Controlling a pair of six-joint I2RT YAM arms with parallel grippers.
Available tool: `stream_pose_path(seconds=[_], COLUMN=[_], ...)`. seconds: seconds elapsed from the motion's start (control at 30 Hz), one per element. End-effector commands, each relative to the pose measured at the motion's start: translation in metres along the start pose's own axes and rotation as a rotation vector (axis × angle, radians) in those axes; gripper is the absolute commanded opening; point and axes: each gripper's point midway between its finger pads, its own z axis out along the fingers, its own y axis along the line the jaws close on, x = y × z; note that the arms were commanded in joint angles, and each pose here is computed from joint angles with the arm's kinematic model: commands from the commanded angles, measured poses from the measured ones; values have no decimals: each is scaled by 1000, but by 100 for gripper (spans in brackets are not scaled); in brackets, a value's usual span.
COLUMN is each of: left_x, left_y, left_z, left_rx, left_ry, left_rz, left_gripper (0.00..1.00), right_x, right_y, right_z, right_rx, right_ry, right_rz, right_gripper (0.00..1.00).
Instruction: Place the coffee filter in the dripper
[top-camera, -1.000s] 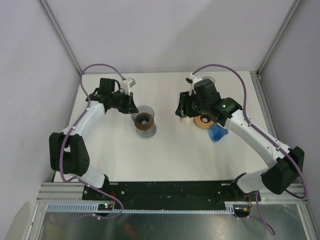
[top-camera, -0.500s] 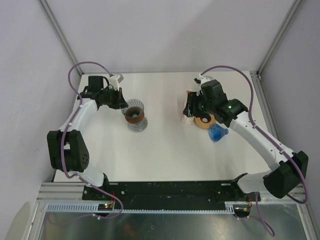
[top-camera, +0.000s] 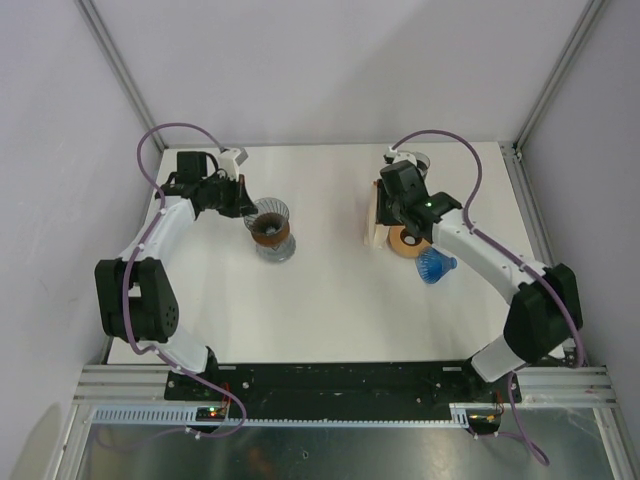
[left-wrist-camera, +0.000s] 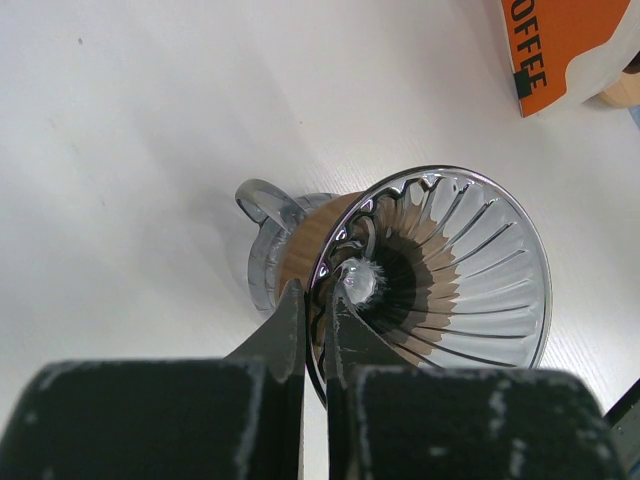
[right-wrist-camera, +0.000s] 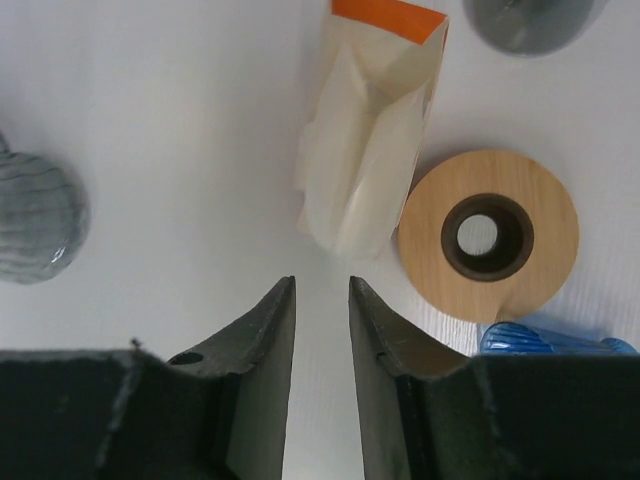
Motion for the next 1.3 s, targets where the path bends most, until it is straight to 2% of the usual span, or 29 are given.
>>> stream_pose_path(seconds=[0.0, 0.43, 0.9, 1.1, 1.27], left_x=[45, 48, 52, 55, 62], left_y=[24, 7, 2, -2, -8], left_z=[6, 6, 10, 11, 12], left_rx=[-82, -46, -32, -20, -7], left_ry=[142, 143, 155, 163, 175], left_rz=[44, 72, 78, 87, 104], left_gripper=[0, 0, 0, 0, 0], right_x=[-22, -7, 5, 6, -1], right_y=[-10, -24, -23, -22, -16], right_z=[24, 75, 102, 107, 90], right_rx=[82, 142, 153, 162, 150], right_ry=[-106, -70, -30, -13, -21], right_rz=[33, 67, 70, 64, 53], right_gripper=[32, 32, 25, 2, 0])
